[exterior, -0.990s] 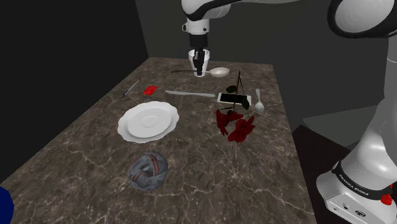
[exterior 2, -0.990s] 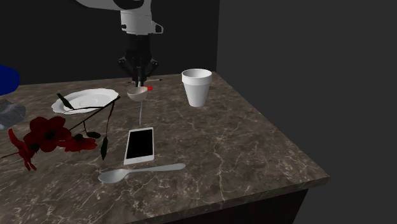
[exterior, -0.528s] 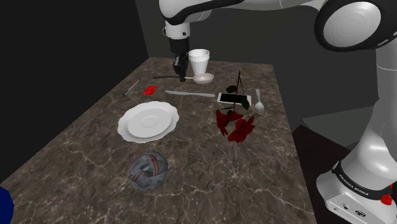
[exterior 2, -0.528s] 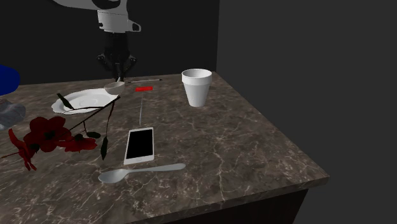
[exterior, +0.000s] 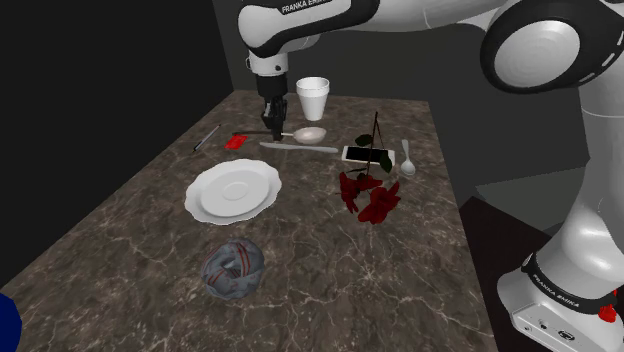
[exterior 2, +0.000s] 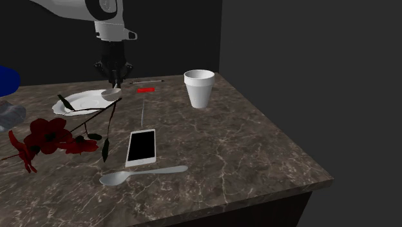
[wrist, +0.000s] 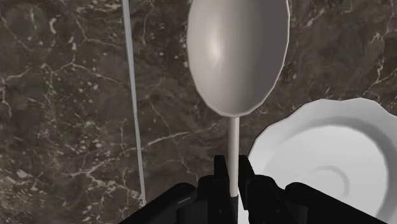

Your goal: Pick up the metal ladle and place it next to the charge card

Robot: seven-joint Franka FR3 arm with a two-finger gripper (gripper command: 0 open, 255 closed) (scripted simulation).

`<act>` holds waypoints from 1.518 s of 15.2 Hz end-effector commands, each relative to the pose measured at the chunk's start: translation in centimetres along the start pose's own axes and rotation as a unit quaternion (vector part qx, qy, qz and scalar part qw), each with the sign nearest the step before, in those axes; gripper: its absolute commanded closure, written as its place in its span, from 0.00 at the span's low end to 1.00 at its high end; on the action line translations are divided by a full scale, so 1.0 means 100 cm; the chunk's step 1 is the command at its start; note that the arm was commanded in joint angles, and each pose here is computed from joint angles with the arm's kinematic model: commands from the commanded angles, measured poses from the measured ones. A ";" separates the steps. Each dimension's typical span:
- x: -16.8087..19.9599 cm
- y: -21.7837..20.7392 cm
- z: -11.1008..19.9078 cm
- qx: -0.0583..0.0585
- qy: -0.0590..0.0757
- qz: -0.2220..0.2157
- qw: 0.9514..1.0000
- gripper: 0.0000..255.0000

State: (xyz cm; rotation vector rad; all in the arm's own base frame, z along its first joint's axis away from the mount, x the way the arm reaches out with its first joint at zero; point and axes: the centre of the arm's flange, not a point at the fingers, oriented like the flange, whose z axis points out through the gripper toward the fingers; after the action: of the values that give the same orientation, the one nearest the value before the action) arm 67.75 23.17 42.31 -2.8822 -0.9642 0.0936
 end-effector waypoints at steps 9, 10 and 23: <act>0.002 0.008 0.052 0.000 0.000 0.000 1.000 1.00; 0.002 0.008 0.058 0.000 0.000 0.000 1.000 1.00; 0.002 0.010 0.073 0.000 0.000 0.000 1.000 0.00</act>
State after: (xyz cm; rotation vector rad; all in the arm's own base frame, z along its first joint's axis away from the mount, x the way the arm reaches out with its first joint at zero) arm 67.86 23.07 34.94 -2.8823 -0.9639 0.0927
